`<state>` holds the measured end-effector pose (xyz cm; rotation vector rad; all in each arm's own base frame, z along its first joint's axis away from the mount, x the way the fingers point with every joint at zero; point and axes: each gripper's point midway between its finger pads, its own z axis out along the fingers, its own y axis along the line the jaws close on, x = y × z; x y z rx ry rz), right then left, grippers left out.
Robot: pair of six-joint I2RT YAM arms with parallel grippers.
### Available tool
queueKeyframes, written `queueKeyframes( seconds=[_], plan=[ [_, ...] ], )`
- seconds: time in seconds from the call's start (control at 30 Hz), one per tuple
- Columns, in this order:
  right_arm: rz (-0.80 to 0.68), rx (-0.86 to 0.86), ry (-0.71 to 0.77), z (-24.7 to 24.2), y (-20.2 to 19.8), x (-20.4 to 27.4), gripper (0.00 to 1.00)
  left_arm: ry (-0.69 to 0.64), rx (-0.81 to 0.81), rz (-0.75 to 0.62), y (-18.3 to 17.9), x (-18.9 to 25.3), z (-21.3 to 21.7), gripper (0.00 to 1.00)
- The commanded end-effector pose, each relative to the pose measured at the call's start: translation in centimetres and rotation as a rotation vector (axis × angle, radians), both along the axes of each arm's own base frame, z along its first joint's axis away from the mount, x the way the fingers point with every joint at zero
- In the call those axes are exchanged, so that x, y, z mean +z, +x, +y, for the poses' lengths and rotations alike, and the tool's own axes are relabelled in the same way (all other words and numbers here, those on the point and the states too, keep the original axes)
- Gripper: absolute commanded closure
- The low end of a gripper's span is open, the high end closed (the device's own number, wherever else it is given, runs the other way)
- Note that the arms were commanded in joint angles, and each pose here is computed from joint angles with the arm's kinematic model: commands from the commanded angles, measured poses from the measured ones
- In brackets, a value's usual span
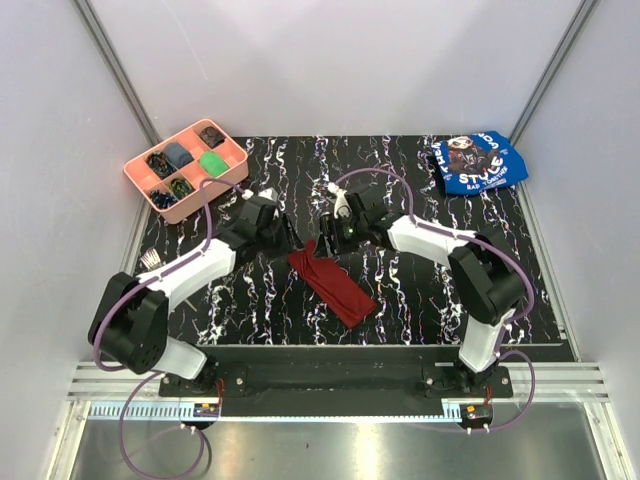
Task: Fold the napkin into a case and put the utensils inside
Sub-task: Stuff the top corner of the smaller-rectangle-folded napkin into the folded napkin.
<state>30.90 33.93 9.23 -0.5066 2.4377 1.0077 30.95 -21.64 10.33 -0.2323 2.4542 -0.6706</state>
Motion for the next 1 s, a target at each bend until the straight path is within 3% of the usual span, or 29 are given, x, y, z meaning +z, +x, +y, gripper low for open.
queueKeyframes(
  seconds=[0.0, 0.23, 0.53, 0.8, 0.97],
  plan=[
    [-0.056, 0.063, 0.018, 0.8, 0.8, 1.1, 0.41, -0.055, -0.016, 0.044, -0.6, -0.9, -0.6, 0.57],
    [-0.045, 0.062, 0.042, 1.7, 1.4, 0.6, 0.45, -0.069, -0.017, 0.086, -1.2, -2.3, -0.8, 0.59],
    [-0.003, 0.114, 0.062, 2.7, 0.7, -0.6, 0.52, -0.063, 0.011, 0.096, -0.5, -3.3, -0.5, 0.73],
    [-0.023, 0.124, 0.006, 2.8, 0.4, -1.9, 0.52, -0.101, 0.033, 0.103, 0.1, -3.9, -0.3, 0.89],
    [-0.06, 0.113, -0.06, 2.8, 0.8, -2.6, 0.48, -0.113, 0.033, 0.092, 0.4, -3.4, -0.3, 0.91]
  ],
)
